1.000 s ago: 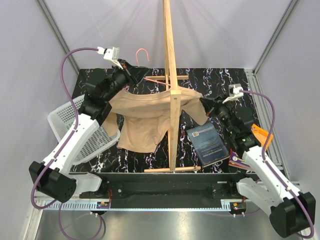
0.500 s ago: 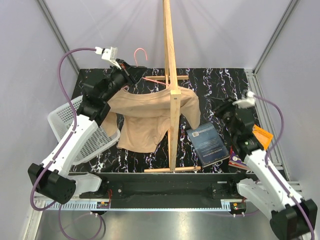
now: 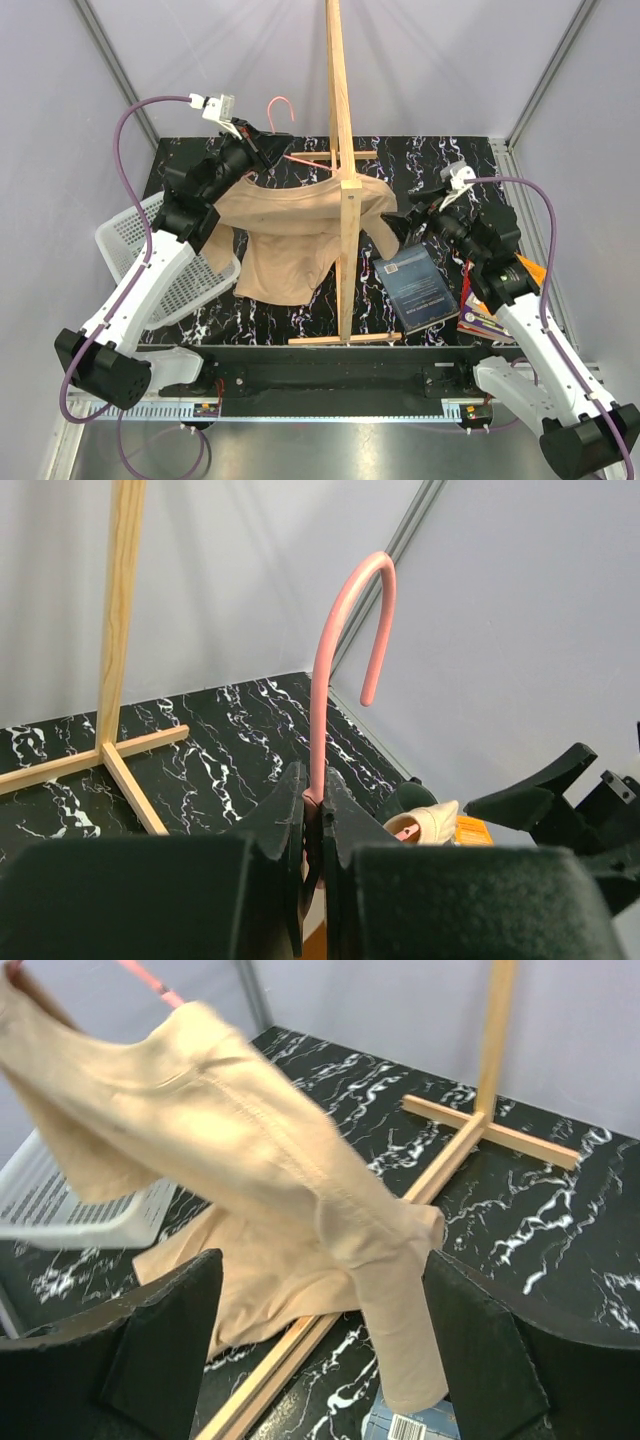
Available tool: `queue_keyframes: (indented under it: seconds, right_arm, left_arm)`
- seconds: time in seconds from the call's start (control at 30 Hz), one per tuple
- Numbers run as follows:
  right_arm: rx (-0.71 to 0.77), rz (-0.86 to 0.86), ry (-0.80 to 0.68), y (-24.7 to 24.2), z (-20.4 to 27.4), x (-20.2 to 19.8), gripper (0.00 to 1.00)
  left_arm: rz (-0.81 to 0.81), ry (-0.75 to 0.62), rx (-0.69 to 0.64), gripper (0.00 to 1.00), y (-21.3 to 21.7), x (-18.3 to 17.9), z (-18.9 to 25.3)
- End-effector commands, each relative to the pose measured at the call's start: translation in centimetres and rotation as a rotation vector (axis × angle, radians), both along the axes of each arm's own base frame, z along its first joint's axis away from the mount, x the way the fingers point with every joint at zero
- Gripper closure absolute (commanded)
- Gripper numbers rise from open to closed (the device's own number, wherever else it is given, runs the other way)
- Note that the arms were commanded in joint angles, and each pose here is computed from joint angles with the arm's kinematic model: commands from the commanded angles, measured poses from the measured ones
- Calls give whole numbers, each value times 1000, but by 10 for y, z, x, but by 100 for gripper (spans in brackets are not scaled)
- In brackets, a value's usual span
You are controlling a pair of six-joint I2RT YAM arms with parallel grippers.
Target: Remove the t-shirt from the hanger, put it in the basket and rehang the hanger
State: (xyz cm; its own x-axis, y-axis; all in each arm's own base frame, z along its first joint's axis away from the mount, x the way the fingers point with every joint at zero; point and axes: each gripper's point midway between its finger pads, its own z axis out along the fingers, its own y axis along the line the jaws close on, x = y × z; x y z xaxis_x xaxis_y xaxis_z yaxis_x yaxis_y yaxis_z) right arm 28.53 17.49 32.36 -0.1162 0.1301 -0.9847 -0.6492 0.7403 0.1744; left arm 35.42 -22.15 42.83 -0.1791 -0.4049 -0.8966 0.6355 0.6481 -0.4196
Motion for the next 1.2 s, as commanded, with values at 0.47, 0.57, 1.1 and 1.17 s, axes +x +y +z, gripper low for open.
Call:
queue_keyframes:
  seconds: [0.47,0.57,1.1,1.17]
  right_arm:
    - [-33,43,-53,20,-2,40,51]
    - [28,65,-61,25,4,38,79]
    - [621,-707,199,-98,-28,36,100]
    - [649,-777,227,-111,-35,30,100]
  left_arm:
    - [-62,-129,-24,100,-1,-22,41]
    - [-70,-129,-25,100,-2,-21,41]
    - [205,-109,-53,100,40,-2,34]
    - [210,-106,-58,100,41,-1,34]
